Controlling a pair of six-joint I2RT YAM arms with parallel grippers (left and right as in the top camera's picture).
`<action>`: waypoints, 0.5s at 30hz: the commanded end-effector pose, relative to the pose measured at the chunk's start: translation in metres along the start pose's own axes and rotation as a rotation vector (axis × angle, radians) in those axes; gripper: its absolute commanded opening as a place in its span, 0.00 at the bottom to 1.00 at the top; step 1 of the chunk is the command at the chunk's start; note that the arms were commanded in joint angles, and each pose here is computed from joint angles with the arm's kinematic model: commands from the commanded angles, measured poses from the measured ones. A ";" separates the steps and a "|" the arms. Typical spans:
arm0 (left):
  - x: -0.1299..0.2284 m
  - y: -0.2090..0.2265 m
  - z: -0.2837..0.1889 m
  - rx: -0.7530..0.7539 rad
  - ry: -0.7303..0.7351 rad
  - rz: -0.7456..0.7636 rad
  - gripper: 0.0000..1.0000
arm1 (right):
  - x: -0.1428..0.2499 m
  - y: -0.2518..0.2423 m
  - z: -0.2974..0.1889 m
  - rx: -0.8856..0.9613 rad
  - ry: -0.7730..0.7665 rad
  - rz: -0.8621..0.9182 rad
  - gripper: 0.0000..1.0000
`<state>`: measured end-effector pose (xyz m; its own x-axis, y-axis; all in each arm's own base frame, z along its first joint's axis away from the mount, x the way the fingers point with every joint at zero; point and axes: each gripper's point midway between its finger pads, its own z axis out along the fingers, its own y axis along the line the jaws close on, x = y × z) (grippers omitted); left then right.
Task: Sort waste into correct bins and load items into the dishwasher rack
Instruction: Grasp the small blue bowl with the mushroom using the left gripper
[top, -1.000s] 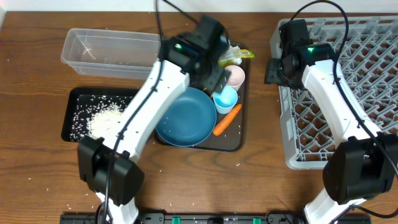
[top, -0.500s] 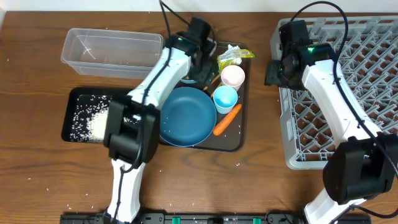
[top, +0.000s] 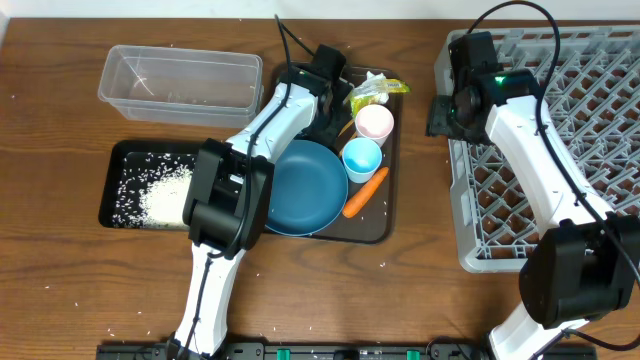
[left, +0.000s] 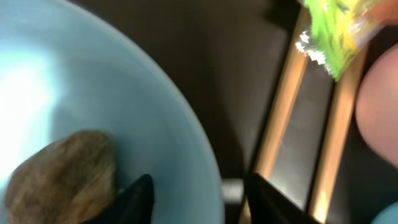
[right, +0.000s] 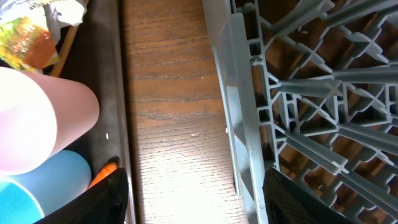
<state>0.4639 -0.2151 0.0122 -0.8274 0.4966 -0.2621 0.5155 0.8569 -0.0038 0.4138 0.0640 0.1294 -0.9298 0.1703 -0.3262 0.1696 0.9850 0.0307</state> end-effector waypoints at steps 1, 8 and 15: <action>0.005 0.000 0.010 0.002 0.026 0.000 0.37 | -0.002 -0.005 -0.003 0.019 -0.015 -0.011 0.64; 0.002 0.001 0.003 -0.004 0.012 -0.023 0.10 | -0.003 -0.005 -0.003 0.017 -0.022 -0.009 0.64; -0.023 0.001 -0.061 -0.015 -0.112 -0.036 0.06 | -0.004 -0.005 -0.003 0.015 -0.024 -0.009 0.64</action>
<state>0.4644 -0.2125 0.0253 -0.8313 0.4843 -0.2726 0.5012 0.8653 0.0087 0.4164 0.0639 0.1303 -0.9259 0.1706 -0.3370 0.1700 0.9849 0.0314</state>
